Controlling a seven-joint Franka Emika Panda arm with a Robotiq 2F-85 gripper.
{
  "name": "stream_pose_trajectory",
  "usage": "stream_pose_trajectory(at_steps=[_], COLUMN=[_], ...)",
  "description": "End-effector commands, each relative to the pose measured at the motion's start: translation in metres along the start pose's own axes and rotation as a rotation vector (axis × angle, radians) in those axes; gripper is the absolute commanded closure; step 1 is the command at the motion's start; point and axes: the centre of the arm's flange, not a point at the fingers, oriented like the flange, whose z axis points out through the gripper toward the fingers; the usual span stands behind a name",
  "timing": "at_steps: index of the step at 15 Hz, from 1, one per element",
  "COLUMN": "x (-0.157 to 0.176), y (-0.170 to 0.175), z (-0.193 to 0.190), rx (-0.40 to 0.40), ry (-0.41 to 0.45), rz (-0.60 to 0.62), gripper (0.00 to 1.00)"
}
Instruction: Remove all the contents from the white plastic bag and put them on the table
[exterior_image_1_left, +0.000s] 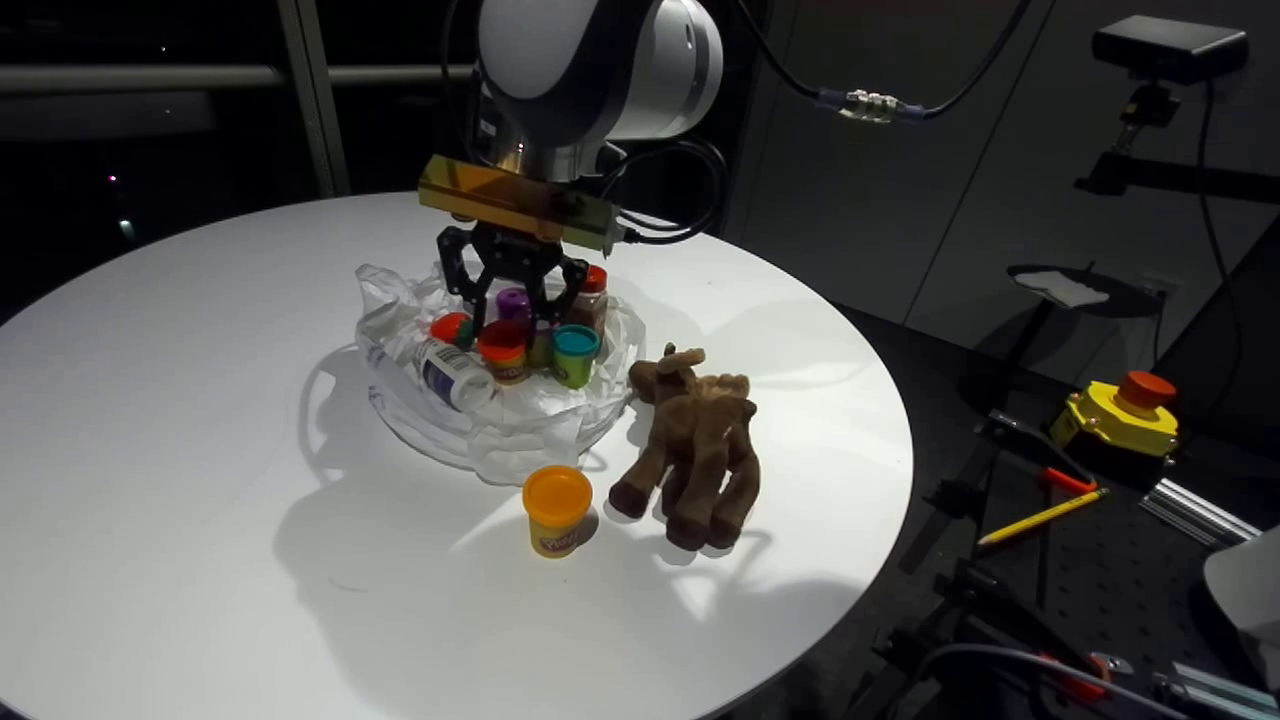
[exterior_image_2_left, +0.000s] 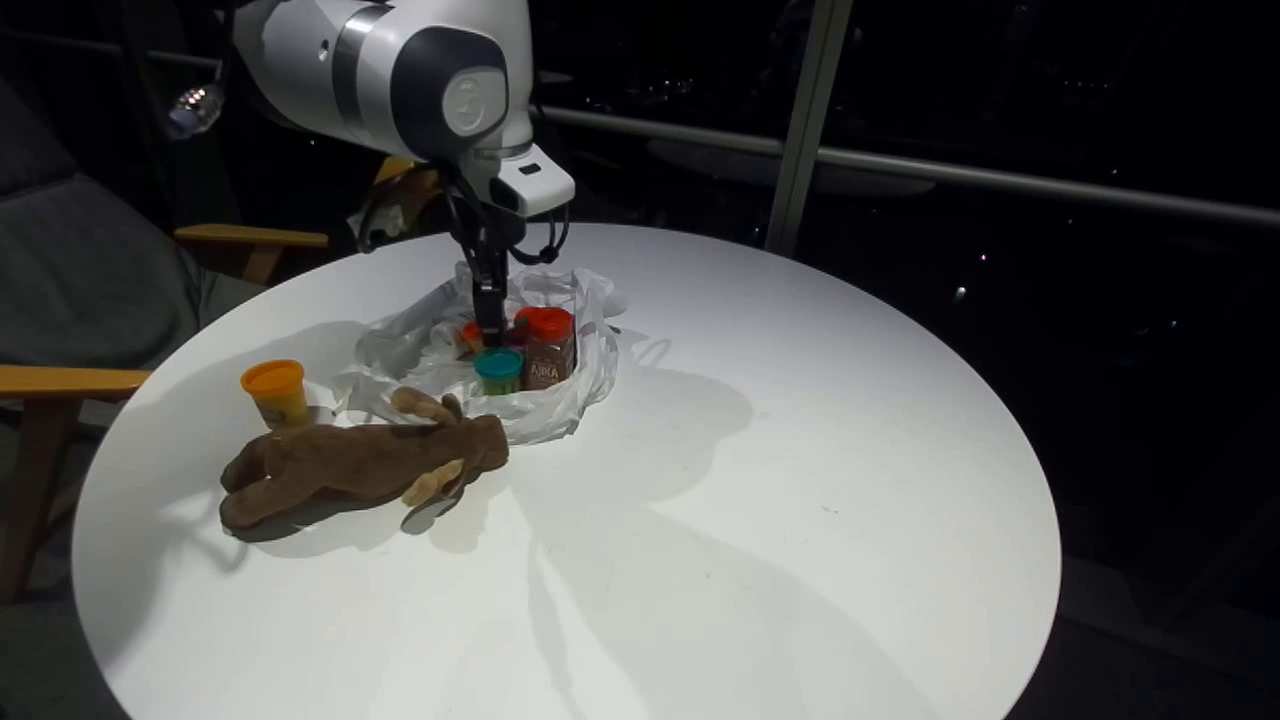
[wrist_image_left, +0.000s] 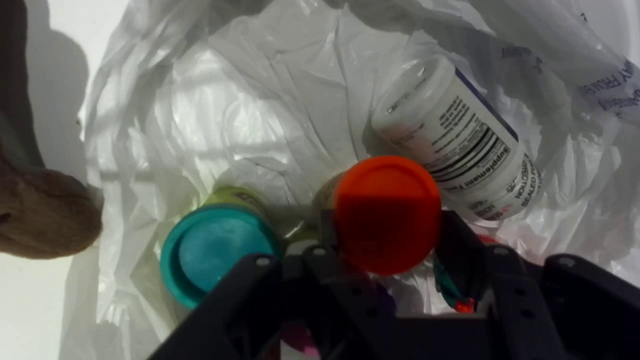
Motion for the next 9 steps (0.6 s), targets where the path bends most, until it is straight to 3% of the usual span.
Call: stream_pose_trajectory(at_steps=[1,5,9], x=[-0.005,-0.031,-0.073], y=[-0.010,-0.011,0.015], z=[-0.016,-0.072,-0.136], rx=[0.013,0.097,0.158], ry=[0.005,-0.013,-0.048], rz=[-0.005,-0.032,-0.046], gripper=[0.73,0.73,0.73])
